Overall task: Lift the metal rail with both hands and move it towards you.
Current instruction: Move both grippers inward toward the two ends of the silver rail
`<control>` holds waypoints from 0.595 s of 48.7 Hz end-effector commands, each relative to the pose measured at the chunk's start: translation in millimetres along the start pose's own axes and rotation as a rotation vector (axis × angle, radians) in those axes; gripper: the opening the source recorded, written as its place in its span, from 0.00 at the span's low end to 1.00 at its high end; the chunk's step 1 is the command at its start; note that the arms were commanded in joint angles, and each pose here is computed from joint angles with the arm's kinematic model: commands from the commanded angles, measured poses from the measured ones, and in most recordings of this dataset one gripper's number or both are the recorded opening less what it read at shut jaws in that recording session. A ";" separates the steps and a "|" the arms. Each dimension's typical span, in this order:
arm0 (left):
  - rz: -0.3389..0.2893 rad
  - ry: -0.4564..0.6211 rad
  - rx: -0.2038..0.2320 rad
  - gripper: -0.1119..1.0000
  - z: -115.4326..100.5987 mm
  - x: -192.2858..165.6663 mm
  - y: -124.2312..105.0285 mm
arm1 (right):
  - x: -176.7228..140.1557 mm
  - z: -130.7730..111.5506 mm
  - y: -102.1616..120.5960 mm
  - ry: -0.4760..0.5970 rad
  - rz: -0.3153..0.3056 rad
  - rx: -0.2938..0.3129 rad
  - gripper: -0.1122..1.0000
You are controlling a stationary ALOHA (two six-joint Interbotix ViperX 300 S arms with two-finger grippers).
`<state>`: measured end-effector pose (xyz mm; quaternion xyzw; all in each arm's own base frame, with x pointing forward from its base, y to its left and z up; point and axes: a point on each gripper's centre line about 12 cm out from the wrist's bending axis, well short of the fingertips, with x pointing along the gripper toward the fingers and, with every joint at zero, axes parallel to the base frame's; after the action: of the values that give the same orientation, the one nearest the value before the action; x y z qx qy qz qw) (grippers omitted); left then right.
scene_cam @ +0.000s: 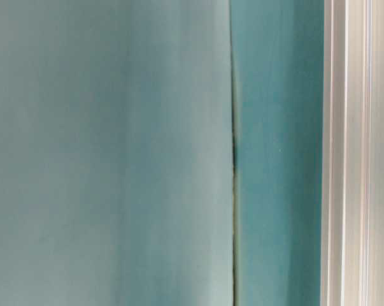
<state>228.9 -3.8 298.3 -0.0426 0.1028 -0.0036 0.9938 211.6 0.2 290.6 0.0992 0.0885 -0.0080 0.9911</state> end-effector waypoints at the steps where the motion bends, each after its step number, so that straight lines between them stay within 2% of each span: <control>1: 0.003 0.063 -0.001 0.05 12.7 3.9 -1.9 | 5.5 4.1 2.2 0.089 -0.008 0.010 0.11; 19: 0.030 0.308 0.001 0.05 2.7 31.5 -0.4 | 47.1 -15.9 8.1 0.585 -0.057 0.002 0.11; 29: 0.053 0.522 -0.003 0.05 -16.6 48.7 1.6 | 70.6 -30.7 10.3 0.810 -0.082 -0.006 0.11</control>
<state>266.8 -3.7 267.0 -0.0407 0.3410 0.0116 0.9391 268.2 14.4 251.3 0.0894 0.4538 -0.0090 0.8866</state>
